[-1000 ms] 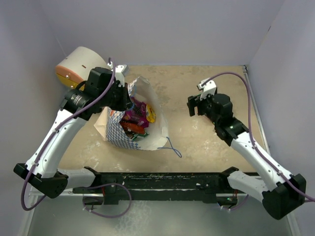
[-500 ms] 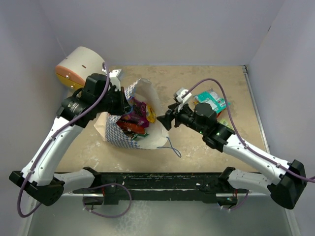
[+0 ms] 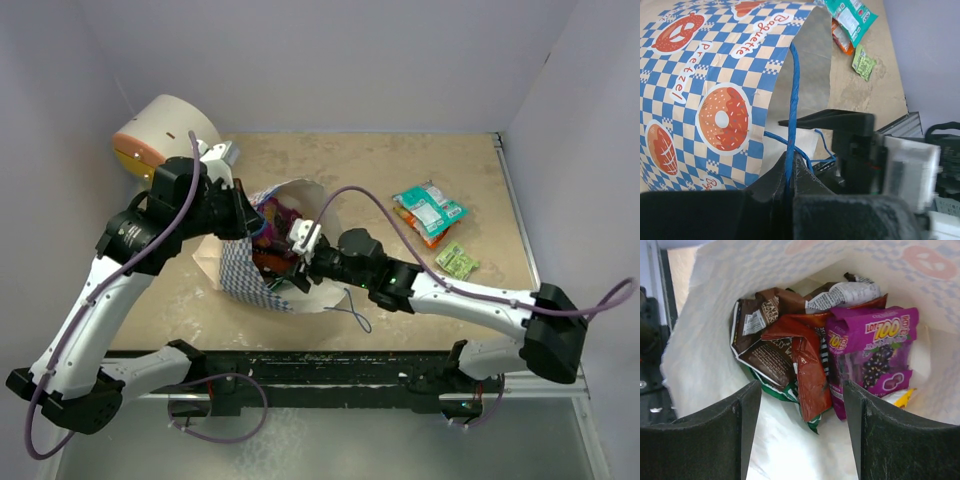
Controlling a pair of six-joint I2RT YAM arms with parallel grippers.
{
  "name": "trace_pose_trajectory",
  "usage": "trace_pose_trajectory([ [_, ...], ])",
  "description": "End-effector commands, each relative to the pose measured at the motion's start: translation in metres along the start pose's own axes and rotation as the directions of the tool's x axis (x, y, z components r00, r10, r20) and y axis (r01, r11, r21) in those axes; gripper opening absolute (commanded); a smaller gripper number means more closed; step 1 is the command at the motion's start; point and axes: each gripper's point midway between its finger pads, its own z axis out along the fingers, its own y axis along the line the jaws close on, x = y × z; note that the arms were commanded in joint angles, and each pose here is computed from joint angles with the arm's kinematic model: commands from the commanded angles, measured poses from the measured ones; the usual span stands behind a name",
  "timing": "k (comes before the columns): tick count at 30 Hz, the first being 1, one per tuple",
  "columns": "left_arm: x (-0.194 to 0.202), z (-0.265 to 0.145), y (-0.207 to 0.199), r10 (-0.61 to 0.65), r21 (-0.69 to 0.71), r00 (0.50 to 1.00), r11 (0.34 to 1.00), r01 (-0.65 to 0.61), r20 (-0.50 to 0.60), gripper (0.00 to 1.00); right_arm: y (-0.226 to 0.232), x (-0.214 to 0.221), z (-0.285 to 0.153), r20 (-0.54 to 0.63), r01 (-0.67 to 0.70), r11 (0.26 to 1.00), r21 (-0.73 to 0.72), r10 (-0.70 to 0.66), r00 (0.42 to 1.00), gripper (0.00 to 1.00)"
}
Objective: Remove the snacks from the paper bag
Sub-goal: Take out the snack from the paper bag.
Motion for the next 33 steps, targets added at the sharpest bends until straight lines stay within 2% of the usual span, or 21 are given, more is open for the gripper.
trace_pose_trajectory([
  [1, -0.012, -0.006, -0.014, 0.008, 0.071, 0.999, 0.997, -0.011, 0.051, 0.00, -0.023, -0.023, 0.023, 0.067, 0.137, 0.983, 0.121, -0.146, 0.987, 0.70],
  [5, -0.014, -0.004, -0.015, 0.048, 0.070, 0.998, 0.996, -0.051, 0.046, 0.00, -0.055, -0.007, 0.046, 0.001, 0.156, 0.945, 0.287, -0.163, 0.987, 0.73],
  [7, -0.015, -0.005, -0.013, 0.062, 0.057, 0.997, 0.996, -0.064, 0.045, 0.00, -0.061, 0.011, 0.057, -0.043, 0.168, 0.934, 0.317, -0.162, 0.986, 0.74],
  [9, -0.014, -0.005, -0.011, 0.071, 0.049, 0.997, 0.996, -0.073, 0.043, 0.00, -0.065, 0.000, 0.070, 0.003, 0.152, 0.929, 0.338, -0.162, 0.987, 0.74],
  [20, -0.002, -0.010, -0.018, 0.086, 0.117, 0.996, 0.989, -0.088, 0.016, 0.00, -0.079, 0.013, 0.117, 0.148, 0.010, 0.898, 0.440, -0.084, 0.986, 0.82],
  [25, -0.005, -0.011, -0.021, 0.109, 0.123, 0.994, 0.986, -0.111, 0.019, 0.00, -0.105, 0.041, 0.133, 0.068, -0.005, 0.823, 0.569, -0.041, 0.997, 0.83],
  [28, -0.007, -0.014, -0.021, 0.116, 0.121, 0.993, 0.986, -0.119, 0.033, 0.00, -0.119, 0.058, 0.138, 0.040, -0.026, 0.800, 0.599, 0.002, 0.999, 0.76],
  [33, -0.010, -0.017, -0.016, 0.123, 0.089, 0.991, 0.988, -0.127, 0.047, 0.00, -0.113, 0.047, 0.132, 0.054, 0.004, 0.839, 0.544, -0.039, 0.998, 0.45],
])
